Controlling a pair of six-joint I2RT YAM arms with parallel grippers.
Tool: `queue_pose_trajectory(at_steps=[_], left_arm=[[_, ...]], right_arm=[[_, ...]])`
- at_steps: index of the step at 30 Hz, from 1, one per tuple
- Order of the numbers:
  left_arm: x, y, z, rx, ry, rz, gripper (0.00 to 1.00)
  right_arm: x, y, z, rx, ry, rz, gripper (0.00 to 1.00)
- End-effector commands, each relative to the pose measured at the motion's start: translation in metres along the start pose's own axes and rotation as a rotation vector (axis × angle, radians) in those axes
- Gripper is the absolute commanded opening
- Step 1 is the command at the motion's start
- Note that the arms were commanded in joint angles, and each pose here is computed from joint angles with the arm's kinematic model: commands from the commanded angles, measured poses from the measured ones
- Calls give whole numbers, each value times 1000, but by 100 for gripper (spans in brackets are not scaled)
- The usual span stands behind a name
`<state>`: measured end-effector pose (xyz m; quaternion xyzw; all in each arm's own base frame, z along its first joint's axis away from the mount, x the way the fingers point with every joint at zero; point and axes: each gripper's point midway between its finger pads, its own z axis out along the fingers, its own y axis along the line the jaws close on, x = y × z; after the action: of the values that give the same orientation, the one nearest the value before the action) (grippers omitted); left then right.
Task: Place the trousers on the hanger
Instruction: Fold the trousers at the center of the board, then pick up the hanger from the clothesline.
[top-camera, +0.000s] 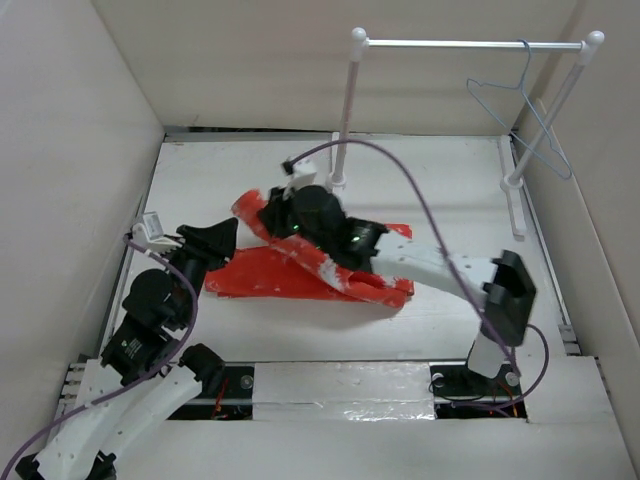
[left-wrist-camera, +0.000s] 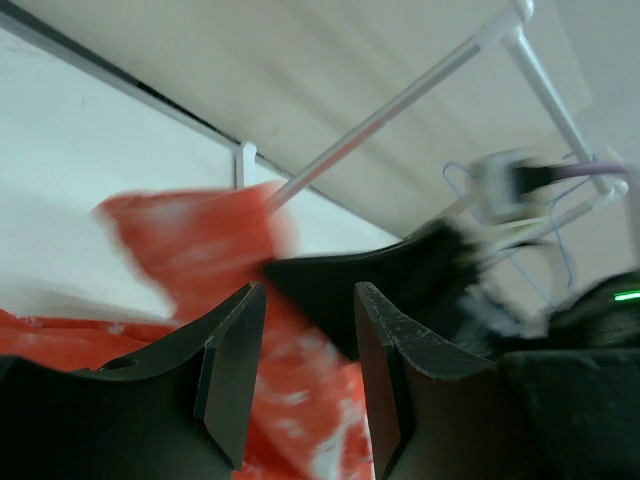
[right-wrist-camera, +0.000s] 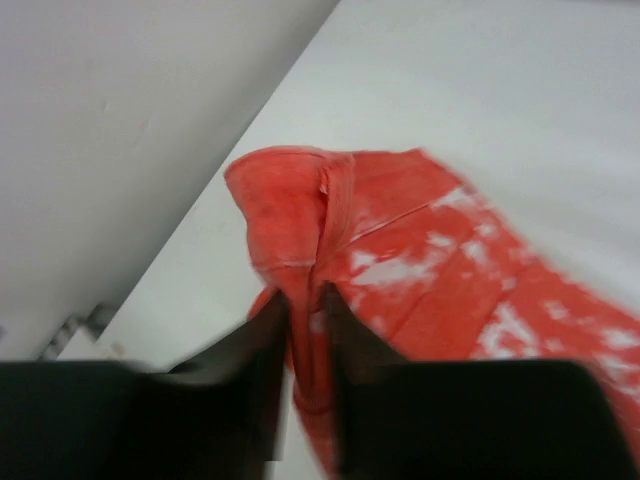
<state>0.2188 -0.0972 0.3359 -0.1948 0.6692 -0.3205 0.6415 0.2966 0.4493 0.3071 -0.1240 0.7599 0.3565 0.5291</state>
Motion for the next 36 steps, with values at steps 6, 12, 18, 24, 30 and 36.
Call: queue_pose_trajectory(at_steps=[6,12,18,24,30,36], left_arm=[[-18,17,-11,-77,-65,9,39],[14,15,5,-50,29,25,40],[97,29,42,-32,199,22,43],[185,59,68,-78,397,39,44],[224,109,61,-219,456,11,44],[217,161,34,-356,379,-86,44]], right_arm=[[137,72,47,-148,168,-56,70],[116,36,-6,-90,101,-31,60],[83,-38,-76,59,-6,27,6],[110,-149,-111,237,6,106,0],[185,-205,-143,338,72,262,0],[240,-238,-174,430,87,384,0]])
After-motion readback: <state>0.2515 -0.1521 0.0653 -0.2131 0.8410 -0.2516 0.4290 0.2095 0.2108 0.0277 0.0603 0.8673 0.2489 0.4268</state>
